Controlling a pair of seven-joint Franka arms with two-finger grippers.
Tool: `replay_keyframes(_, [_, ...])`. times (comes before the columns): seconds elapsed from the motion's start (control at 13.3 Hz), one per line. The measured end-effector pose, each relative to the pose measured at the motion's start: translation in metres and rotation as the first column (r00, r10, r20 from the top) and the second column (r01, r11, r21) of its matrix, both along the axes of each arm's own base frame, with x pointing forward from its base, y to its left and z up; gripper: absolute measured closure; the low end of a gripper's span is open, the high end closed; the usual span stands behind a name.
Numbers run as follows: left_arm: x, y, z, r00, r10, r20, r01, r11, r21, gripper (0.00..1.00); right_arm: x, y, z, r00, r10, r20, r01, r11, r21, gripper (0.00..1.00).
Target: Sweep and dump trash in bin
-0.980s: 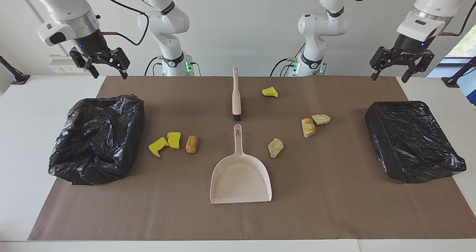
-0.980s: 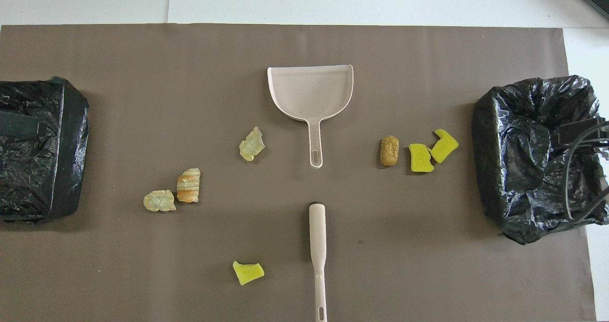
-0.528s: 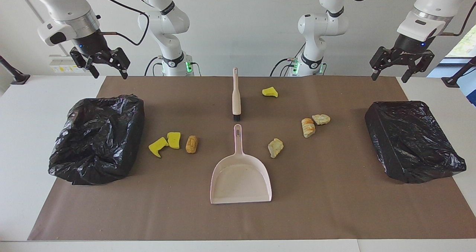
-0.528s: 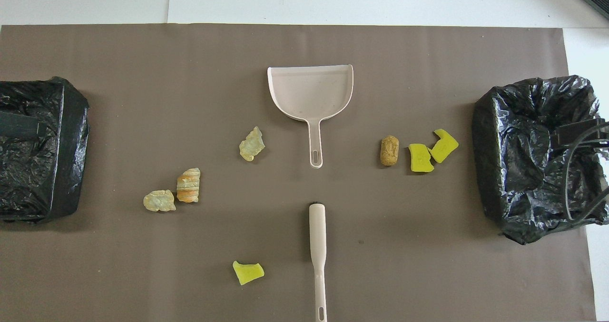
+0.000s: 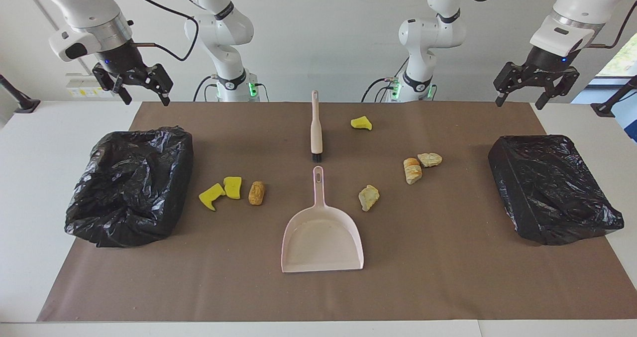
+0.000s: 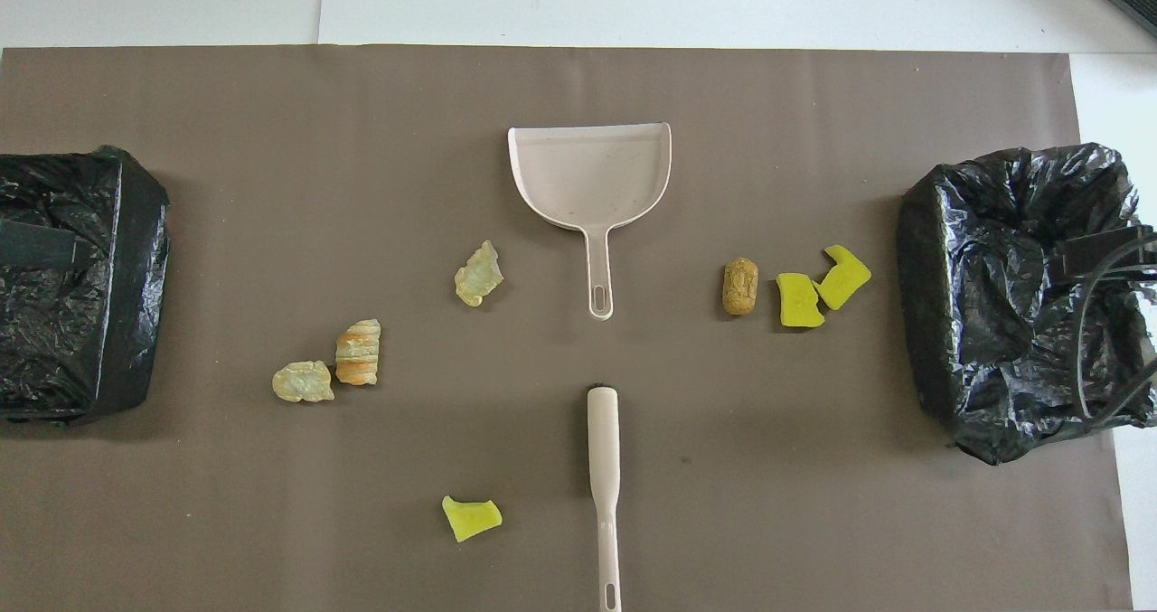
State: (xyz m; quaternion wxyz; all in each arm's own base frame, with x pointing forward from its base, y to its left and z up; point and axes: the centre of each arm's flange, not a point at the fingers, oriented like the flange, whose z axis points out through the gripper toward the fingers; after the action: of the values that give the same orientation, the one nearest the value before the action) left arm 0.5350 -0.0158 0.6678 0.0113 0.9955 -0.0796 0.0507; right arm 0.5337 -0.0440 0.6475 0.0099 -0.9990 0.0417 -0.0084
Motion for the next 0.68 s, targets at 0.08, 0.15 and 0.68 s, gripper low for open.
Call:
replay_keyframes(0.08, [0.000,0.000,0.000,1.000,0.000,-0.001,0.000,1.000,0.000,0.00,0.000,0.000,0.000,1.000,0.000,0.000,0.000,1.000,0.000,0.00])
replay_keyframes(0.15, [-0.001,-0.001,0.000,1.000,-0.001,-0.001,0.001,1.000,0.000,0.00,0.000,0.000,0.000,1.000,0.000,0.000,0.000,1.000,0.000,0.00])
replay_keyframes(0.68, [-0.003,-0.032,0.002,0.998,-0.058,0.002,0.058,0.998,0.002,0.00,0.000,0.000,0.000,1.000,0.000,0.000,0.000,1.000,0.000,0.00])
